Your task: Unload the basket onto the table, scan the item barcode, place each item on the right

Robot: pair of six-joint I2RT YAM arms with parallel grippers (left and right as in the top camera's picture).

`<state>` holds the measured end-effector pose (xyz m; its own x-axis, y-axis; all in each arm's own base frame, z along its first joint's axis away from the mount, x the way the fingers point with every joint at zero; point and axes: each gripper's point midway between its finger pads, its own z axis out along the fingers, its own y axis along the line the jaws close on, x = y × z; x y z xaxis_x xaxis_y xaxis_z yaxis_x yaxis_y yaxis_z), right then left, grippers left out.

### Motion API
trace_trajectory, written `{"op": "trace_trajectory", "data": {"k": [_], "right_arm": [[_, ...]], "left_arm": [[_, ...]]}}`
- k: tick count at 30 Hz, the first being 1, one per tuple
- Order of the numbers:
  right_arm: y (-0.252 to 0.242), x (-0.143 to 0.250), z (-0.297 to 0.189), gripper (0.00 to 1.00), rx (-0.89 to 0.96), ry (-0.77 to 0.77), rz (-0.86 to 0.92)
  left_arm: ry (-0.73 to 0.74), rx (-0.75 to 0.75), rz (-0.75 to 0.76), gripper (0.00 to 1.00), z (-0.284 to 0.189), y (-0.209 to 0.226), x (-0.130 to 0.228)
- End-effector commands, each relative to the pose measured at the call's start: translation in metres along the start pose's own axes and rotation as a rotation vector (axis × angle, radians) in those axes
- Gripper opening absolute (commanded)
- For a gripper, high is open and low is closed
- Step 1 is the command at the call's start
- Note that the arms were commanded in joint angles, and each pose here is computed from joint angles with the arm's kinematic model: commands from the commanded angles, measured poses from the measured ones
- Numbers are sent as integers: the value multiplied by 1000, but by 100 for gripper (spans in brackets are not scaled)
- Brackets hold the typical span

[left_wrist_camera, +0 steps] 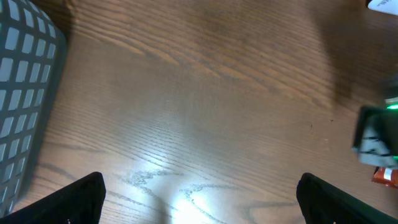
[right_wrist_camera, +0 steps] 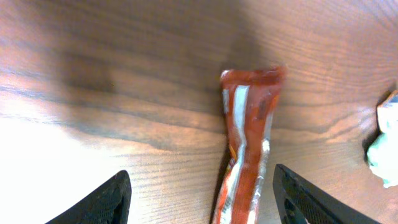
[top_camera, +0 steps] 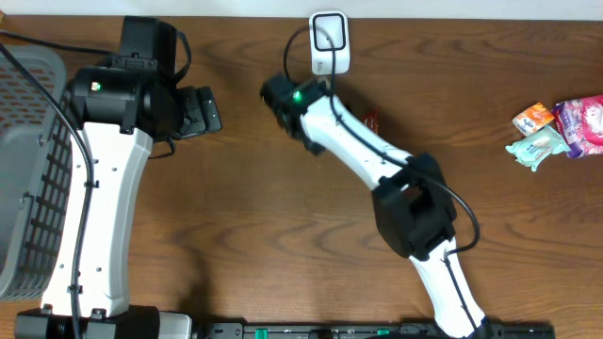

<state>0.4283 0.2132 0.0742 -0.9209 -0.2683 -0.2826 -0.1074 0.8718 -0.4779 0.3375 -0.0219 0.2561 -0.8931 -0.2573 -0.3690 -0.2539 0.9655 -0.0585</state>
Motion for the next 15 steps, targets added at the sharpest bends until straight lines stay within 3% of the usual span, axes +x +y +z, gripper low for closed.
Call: {"op": "trace_trajectory", "data": {"k": [1, 4, 5, 9, 13, 15], "right_arm": [[-29, -27, -17, 69, -95, 3, 116], [-57, -30, -20, 66, -187, 70, 134], [-61, -27, -18, 61, -244, 102, 114], [-74, 0, -5, 24, -514, 272, 56], [-90, 31, 20, 7, -595, 434, 139], [-87, 41, 30, 3, -647, 486, 171]], "left_arm": [[11, -6, -11, 98, 3, 1, 1], [11, -6, -11, 98, 3, 1, 1], [11, -6, -11, 98, 3, 1, 1], [11, -6, -11, 98, 3, 1, 1], [11, -6, -11, 98, 3, 1, 1], [11, -6, -11, 98, 3, 1, 1]]}}
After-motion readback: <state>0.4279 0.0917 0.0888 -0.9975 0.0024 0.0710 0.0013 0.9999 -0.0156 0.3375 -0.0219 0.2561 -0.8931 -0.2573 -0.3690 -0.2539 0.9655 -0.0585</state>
